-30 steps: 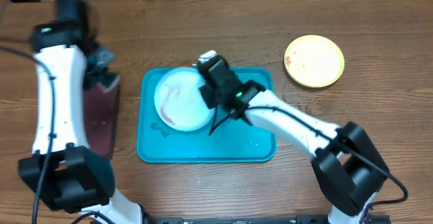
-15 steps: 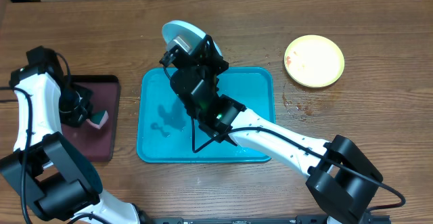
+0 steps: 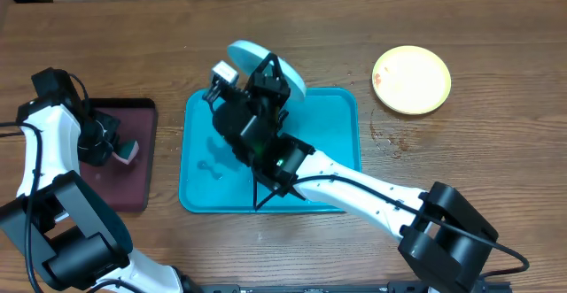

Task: Clean dirty plates on tray and stack at the side
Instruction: 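Lift the scrubbed plate with the right gripper, stack it on yellow plate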

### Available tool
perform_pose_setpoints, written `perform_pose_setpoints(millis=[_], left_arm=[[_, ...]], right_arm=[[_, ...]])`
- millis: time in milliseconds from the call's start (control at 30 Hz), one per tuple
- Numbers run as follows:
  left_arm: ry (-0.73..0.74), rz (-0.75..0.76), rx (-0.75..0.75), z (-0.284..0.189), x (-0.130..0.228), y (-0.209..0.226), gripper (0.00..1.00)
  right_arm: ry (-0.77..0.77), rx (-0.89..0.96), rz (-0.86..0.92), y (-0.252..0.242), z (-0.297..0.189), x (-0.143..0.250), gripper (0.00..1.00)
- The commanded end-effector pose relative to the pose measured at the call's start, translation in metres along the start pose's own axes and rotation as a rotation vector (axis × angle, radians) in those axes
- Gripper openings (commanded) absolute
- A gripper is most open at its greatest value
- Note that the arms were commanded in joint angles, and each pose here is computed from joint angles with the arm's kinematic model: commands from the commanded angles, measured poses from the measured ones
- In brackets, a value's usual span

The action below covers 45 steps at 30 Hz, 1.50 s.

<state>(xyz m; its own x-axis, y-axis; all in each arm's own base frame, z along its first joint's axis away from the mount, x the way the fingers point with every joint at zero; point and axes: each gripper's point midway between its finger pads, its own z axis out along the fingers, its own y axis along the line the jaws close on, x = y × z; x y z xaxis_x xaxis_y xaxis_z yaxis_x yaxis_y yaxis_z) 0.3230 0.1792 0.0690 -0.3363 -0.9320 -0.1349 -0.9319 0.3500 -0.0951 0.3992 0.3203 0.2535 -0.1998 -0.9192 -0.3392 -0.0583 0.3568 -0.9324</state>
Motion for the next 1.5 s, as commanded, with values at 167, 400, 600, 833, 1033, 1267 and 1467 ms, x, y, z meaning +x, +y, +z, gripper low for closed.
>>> perform_pose_setpoints(millis=[167,400,600,833,1033,1267,1467], left_arm=[[-0.012,0.021,0.016,0.000,-0.005,0.000,0.04],[-0.020,-0.010,0.016,0.001,-0.014,0.008,0.04],[-0.025,-0.008,0.014,0.001,-0.020,0.014,0.04],[-0.032,0.026,0.020,0.000,-0.021,0.013,0.04],[-0.032,0.026,0.020,0.000,-0.021,0.013,0.04],[-0.028,0.029,0.017,0.001,-0.020,0.013,0.04],[-0.028,0.029,0.017,0.001,-0.020,0.013,0.04]], right_arm=[[0.028,-0.031,0.109,-0.001,-0.007,0.008,0.04],[0.048,-0.048,0.260,0.005,-0.006,0.014,0.04],[0.050,-0.065,0.406,0.010,-0.006,0.014,0.04],[0.101,-0.207,0.524,0.035,0.008,0.032,0.04],[0.136,-0.473,0.823,0.010,0.010,0.035,0.04],[0.377,-0.863,1.206,-0.005,0.040,0.110,0.04],[0.701,-0.694,1.512,-0.040,0.094,0.269,0.04]])
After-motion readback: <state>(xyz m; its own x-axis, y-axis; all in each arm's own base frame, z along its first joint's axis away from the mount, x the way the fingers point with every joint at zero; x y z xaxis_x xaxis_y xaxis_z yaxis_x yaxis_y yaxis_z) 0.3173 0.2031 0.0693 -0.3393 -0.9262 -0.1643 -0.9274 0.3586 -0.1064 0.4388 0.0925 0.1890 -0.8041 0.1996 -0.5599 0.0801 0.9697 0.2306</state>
